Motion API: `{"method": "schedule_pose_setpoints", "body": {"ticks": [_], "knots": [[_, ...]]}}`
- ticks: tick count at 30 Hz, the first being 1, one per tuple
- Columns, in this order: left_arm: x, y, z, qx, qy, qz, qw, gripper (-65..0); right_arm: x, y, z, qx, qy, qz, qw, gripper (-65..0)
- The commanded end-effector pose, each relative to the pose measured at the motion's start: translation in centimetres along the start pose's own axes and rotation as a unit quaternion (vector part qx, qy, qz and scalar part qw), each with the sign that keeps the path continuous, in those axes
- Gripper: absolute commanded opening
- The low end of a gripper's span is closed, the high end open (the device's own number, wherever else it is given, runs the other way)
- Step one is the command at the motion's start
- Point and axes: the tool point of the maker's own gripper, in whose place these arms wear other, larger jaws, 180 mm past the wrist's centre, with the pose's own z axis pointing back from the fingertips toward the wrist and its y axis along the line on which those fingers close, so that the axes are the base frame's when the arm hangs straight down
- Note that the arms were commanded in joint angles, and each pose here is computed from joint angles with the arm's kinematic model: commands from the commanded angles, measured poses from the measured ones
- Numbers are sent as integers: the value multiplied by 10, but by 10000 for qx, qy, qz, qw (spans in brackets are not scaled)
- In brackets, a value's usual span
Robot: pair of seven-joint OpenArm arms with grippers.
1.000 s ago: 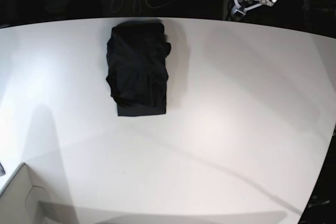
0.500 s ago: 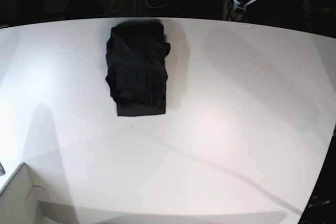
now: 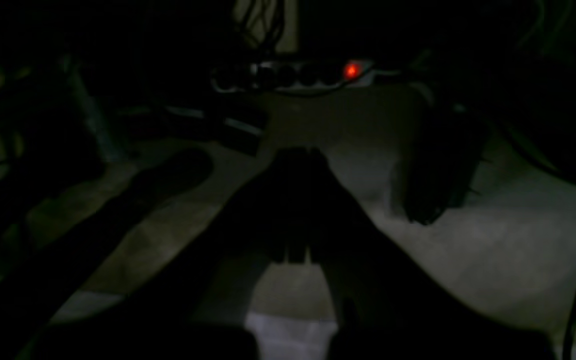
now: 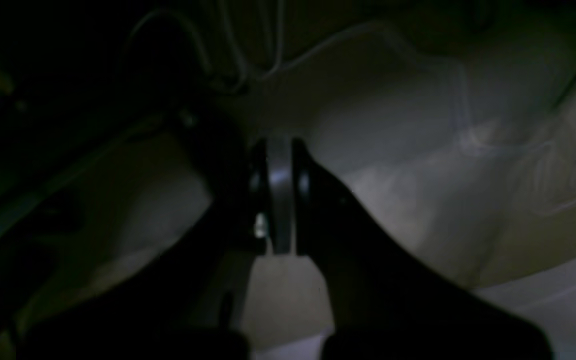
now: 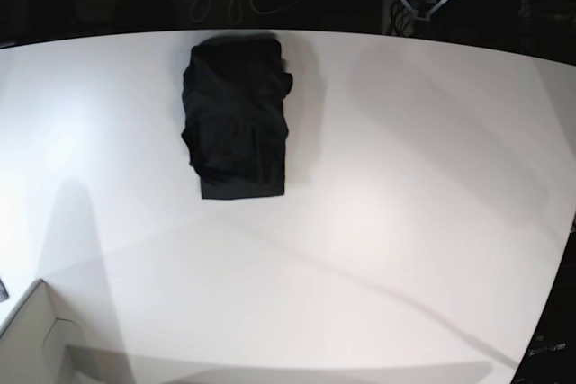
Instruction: Layout the t-shirt on the table in an organized manner, then fold the t-shirt properly
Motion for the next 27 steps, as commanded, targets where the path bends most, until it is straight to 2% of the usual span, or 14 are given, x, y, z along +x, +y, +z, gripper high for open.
{"method": "schedule_pose_setpoints", "body": {"ticks": [1, 2, 6, 9, 12, 15, 20, 27], "knots": [[11, 16, 0, 285, -124, -2, 9995, -649, -2, -5, 1, -118, -8, 181, 9998, -650], [14, 19, 0, 373, -162, 22, 9992, -649, 3, -6, 0, -192, -71, 363, 9991, -650], [21, 23, -1, 440, -193, 781, 9958, -649, 15, -10, -1, -422, -240, 1169, 9920, -650], [21, 20, -1, 421, -189, 943, 9945, -649, 33, -5, 0, -472, -616, 1774, 9811, -650], [17, 6, -1, 315, -154, 1016, 9942, -649, 36, -4, 0, -578, -647, 2130, 9732, -650], [18, -8, -1, 210, -163, 1017, 9945, -649, 37, -1, 0, -498, -676, 2163, 9727, -650], [20, -30, -1, 21, -166, 1028, 9946, -649, 28, 25, 0, 21, -584, 1975, 9786, -650], [21, -36, -1, -146, -191, 1035, 9943, -649, 32, 30, -1, 63, -627, 1945, 9789, -650]]}}
